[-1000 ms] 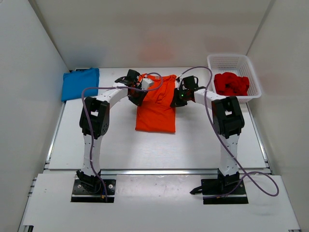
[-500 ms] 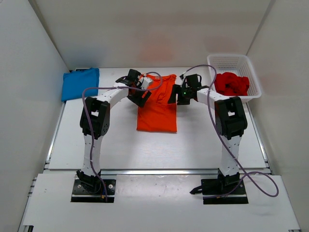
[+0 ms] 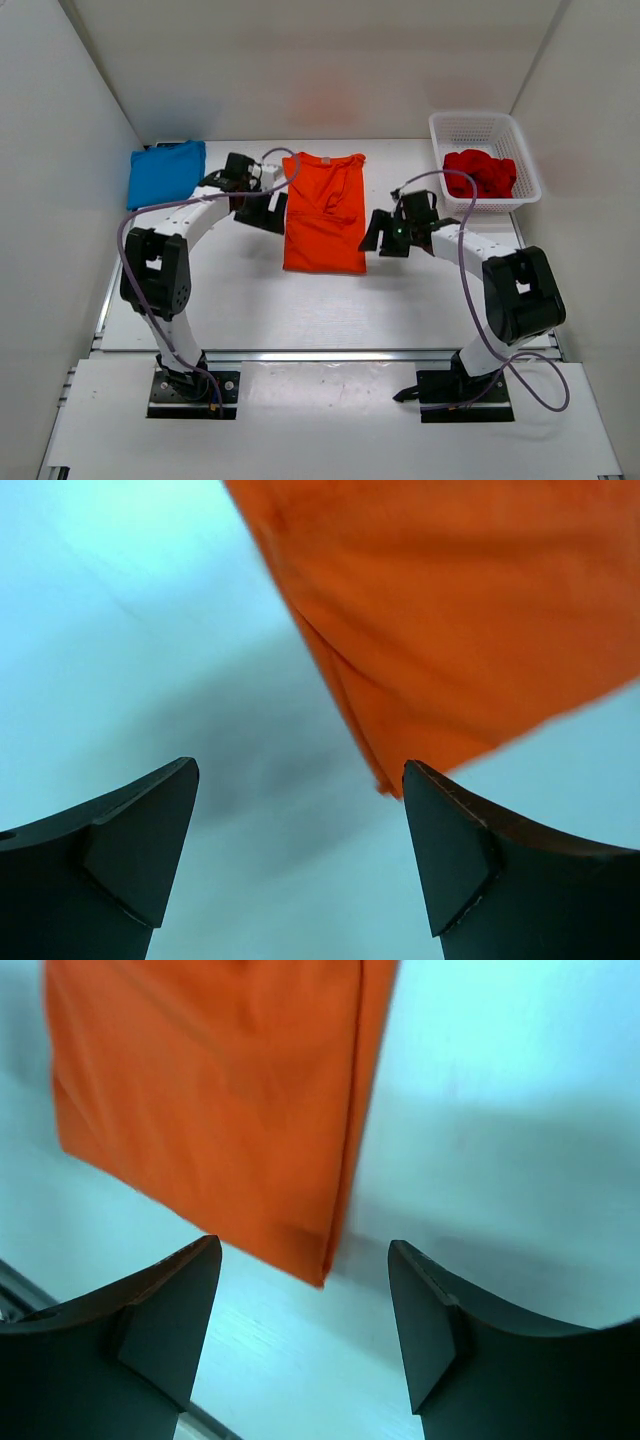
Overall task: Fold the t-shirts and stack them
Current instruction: Fold the folded rectangular tshirt in 1/3 of the way, then grab one side of the 2/3 rectangular tshirt with both arms
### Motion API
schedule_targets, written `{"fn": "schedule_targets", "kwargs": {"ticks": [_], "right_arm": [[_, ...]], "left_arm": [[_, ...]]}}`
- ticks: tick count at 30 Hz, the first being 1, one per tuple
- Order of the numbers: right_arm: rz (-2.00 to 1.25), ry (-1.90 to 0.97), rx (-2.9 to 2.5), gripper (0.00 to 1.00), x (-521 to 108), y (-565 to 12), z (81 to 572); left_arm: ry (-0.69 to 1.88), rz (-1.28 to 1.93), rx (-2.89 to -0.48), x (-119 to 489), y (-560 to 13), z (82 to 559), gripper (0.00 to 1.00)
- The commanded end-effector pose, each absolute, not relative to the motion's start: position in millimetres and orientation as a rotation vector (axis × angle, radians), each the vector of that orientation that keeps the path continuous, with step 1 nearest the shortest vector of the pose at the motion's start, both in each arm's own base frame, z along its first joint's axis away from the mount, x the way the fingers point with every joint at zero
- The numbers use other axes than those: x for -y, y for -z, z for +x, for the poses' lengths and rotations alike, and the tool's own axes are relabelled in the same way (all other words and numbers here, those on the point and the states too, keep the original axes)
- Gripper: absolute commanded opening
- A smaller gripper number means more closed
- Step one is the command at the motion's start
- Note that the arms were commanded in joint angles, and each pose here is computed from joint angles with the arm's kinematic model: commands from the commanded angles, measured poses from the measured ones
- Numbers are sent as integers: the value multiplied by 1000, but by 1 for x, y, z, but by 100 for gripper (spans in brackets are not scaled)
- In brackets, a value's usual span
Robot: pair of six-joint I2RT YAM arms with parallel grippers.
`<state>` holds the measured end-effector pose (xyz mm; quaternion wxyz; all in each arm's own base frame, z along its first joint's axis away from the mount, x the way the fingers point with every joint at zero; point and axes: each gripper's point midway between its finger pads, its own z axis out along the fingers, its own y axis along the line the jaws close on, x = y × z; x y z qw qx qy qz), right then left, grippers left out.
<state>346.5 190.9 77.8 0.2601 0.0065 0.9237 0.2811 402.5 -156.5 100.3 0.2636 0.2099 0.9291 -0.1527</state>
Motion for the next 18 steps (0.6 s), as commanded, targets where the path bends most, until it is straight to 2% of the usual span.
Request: {"fn": "schedule_targets", "kwargs": {"ticks": [1, 3, 12, 16, 18], "right_arm": [[86, -881, -2493, 65, -207, -72, 330], [104, -898, -2509, 63, -209, -66, 328], [119, -915, -2582, 56, -221, -47, 318], [148, -956, -2587, 51, -223, -40, 313], [171, -972, -2602, 47, -224, -37, 314]], "left_arm": [[703, 521, -2664, 179, -65, 345, 93], [794, 476, -2669, 186, -63, 338, 93], [673, 455, -2757, 192, -24, 326, 92], [718, 439, -2775, 198, -17, 319, 82], [732, 415, -2778, 200, -15, 322, 69]]}}
